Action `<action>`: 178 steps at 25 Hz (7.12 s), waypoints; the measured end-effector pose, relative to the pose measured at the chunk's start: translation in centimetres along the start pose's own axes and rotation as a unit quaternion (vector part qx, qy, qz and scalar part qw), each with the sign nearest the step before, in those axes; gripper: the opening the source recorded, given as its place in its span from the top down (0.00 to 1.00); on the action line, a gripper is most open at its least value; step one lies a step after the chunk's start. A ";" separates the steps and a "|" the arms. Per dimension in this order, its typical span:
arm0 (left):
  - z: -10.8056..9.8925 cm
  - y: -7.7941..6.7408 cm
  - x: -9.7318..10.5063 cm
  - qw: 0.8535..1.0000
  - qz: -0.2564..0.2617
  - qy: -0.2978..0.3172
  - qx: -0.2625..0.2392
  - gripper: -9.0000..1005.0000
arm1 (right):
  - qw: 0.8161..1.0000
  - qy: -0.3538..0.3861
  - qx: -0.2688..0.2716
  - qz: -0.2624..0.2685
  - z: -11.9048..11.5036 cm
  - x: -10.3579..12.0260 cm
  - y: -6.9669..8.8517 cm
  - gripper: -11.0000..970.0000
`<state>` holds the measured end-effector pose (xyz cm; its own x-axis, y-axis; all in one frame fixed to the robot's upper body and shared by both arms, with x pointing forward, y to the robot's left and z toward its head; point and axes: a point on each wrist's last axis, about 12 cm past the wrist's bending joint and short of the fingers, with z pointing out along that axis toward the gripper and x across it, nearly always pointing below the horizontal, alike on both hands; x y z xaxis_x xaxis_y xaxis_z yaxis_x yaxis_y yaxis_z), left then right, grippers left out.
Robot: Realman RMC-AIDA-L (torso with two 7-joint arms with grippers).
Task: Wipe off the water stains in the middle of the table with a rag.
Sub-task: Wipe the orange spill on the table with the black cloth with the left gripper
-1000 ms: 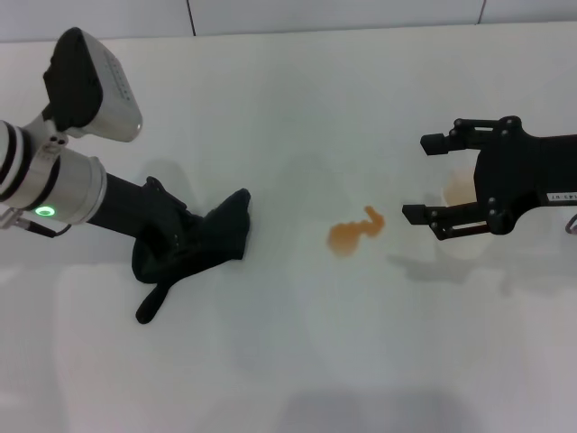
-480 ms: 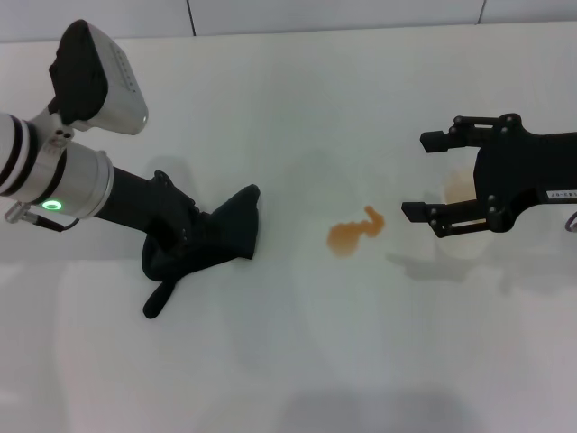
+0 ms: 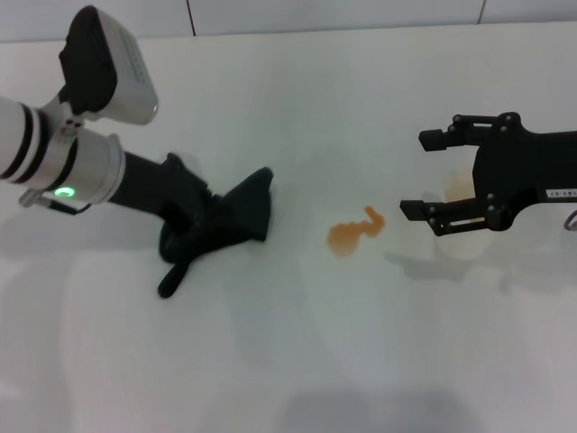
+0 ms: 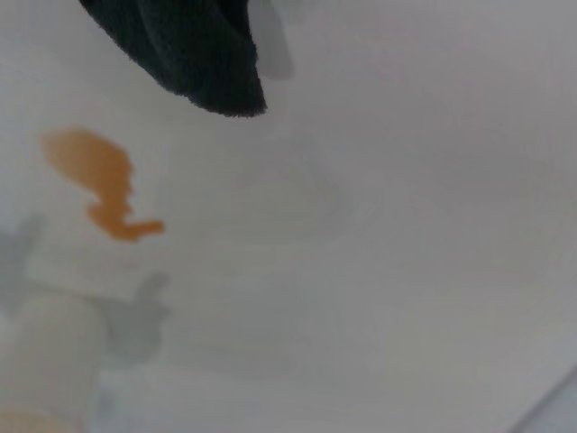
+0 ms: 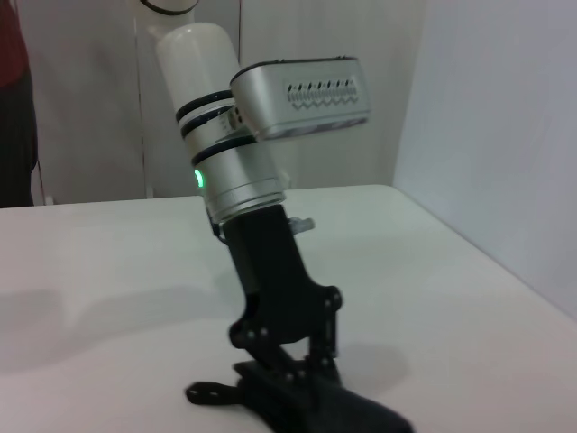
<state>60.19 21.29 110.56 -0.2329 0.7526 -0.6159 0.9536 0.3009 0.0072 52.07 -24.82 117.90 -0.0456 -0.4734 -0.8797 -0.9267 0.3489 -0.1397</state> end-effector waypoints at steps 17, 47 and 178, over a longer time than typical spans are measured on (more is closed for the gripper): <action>3.9 1.6 -5.4 0.997 0.032 -0.060 -0.039 0.91 | 1.000 -0.009 0.012 -0.001 -0.2 -0.2 -0.4 0.13; 9.1 -3.5 -7.0 0.993 0.110 -0.037 0.017 0.91 | 1.000 -0.008 0.014 -0.006 -0.1 -0.2 -0.4 0.13; 7.7 -1.6 -9.8 0.974 0.214 -0.021 -0.075 0.91 | 0.999 -0.011 0.034 -0.007 -0.4 -0.2 -1.0 0.13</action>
<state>62.43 8.86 110.51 0.1906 0.8046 -0.5624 0.9225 0.0491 0.3828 52.85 -25.38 118.36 -0.0244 -0.4606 -0.8873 -0.8998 0.3969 -0.1813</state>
